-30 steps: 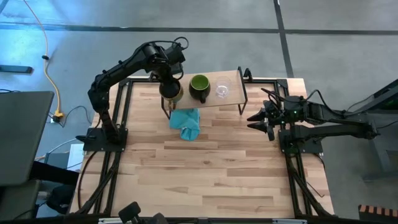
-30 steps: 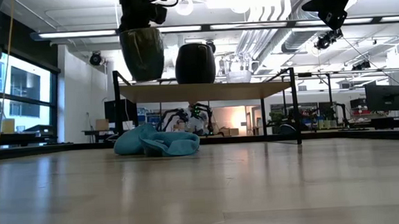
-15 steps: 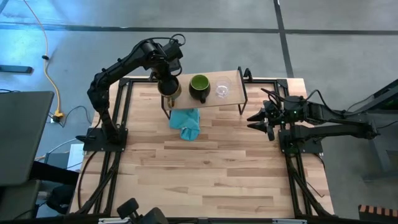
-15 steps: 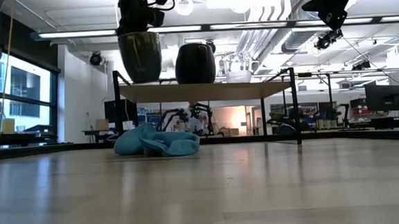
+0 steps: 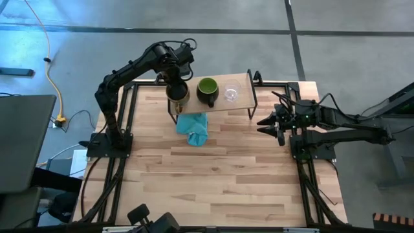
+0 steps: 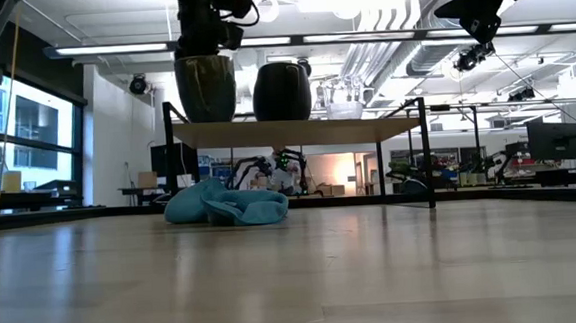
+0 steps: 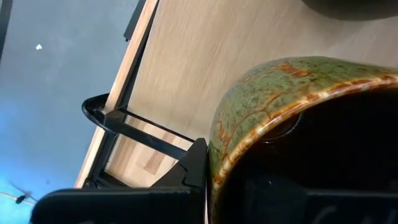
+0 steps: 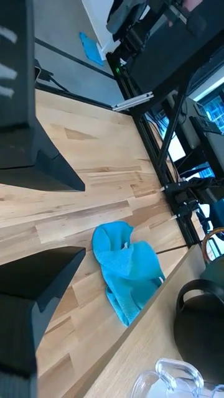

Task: Stack small to large cups/mugs on shelf
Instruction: Put the green mug on the shelf

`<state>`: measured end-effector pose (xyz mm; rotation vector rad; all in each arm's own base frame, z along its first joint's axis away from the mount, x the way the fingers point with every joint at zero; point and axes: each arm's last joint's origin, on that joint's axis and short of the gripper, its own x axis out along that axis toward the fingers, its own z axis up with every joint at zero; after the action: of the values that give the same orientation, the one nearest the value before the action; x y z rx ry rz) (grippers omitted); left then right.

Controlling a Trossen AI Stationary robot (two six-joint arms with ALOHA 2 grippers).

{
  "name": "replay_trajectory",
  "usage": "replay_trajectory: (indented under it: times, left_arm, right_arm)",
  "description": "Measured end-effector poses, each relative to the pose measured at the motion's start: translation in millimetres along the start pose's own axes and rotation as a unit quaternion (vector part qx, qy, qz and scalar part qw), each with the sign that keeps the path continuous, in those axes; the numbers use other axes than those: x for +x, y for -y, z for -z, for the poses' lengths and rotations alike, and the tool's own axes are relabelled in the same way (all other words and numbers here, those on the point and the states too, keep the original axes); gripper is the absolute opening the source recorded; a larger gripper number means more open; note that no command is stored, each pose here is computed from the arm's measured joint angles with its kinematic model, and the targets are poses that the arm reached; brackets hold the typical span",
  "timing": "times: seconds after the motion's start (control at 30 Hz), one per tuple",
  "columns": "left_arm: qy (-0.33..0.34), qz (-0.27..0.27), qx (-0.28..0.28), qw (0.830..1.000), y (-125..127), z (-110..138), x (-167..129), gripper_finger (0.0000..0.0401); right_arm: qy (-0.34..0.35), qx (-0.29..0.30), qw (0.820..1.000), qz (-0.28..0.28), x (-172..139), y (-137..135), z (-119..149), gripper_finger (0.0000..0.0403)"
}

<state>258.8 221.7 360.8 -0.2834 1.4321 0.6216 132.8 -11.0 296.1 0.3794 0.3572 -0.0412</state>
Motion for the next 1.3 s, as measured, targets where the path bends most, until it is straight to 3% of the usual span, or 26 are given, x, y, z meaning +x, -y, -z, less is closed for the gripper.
replay_trajectory:
  times: [1.3]
  left_arm:
    - [0.003,-0.011,0.020,1.000,-0.4,-0.8,-0.1,0.0035]
  right_arm:
    - [0.001,-0.013,1.000,0.005,0.0,0.3,0.0,0.0144]
